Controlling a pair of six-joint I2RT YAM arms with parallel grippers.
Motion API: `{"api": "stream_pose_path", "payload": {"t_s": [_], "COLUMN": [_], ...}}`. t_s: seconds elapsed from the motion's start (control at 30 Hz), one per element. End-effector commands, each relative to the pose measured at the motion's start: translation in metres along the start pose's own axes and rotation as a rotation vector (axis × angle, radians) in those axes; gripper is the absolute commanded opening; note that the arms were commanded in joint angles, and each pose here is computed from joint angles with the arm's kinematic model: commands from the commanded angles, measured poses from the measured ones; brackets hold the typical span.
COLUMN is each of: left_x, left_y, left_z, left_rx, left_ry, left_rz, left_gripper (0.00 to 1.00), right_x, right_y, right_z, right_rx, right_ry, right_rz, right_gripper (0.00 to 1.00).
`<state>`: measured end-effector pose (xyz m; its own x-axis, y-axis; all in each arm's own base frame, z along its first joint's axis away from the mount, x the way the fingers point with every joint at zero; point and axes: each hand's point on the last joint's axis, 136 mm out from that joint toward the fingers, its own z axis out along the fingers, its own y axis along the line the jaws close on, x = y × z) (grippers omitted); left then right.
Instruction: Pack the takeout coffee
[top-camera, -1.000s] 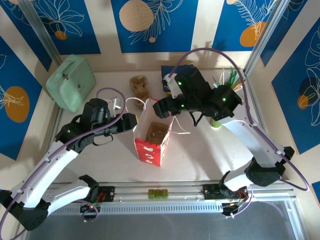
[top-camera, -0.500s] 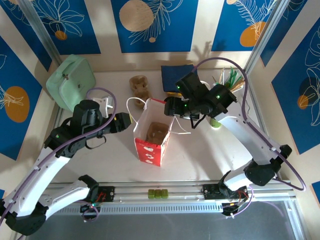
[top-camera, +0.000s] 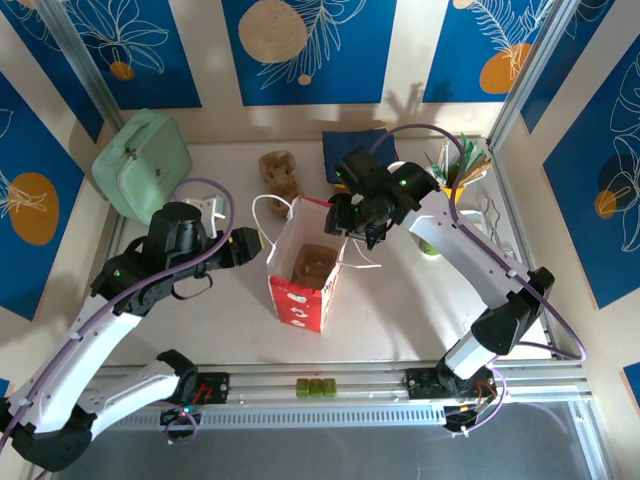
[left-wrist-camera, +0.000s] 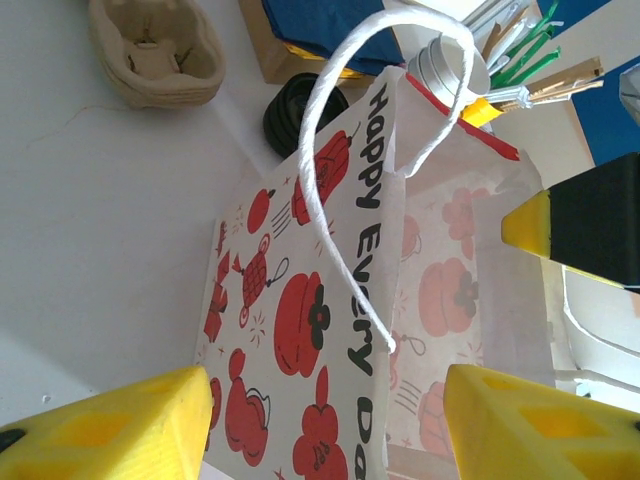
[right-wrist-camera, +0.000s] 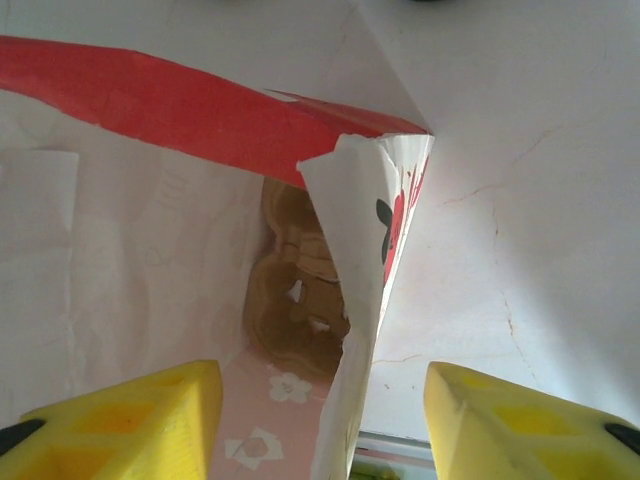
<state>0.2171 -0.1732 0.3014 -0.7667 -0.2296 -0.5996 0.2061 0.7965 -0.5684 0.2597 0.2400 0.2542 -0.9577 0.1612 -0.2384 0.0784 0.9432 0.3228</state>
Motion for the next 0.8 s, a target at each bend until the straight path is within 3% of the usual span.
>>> {"api": "stream_pose_path", "payload": {"t_s": [0.0, 0.17, 0.3, 0.77], "left_x": [0.003, 0.001, -0.002, -0.017], "left_y": [0.006, 0.006, 0.007, 0.012], "left_z": [0.0, 0.0, -0.005, -0.027], "left_rx": [-0.021, -0.029, -0.041, -0.043], "left_ry": [-0.002, -0.004, -0.022, -0.16], "left_rz": [-0.011, -0.011, -0.008, -0.021], "left_gripper": [0.63, 0.63, 0.64, 0.65], "right_x": [0.007, 0.007, 0.005, 0.014], "right_y": [-0.004, -0.002, 0.003, 0.031], "right_z": [0.008, 0.012, 0.001, -0.061], "right_rx": [0.023, 0.013, -0.01, -0.23], "right_ry": [0.042, 0.052, 0.021, -0.21], "right_rz": [0.012, 0.01, -0.018, -0.214], "right_gripper": [0.52, 0.39, 0.17, 0.03]}}
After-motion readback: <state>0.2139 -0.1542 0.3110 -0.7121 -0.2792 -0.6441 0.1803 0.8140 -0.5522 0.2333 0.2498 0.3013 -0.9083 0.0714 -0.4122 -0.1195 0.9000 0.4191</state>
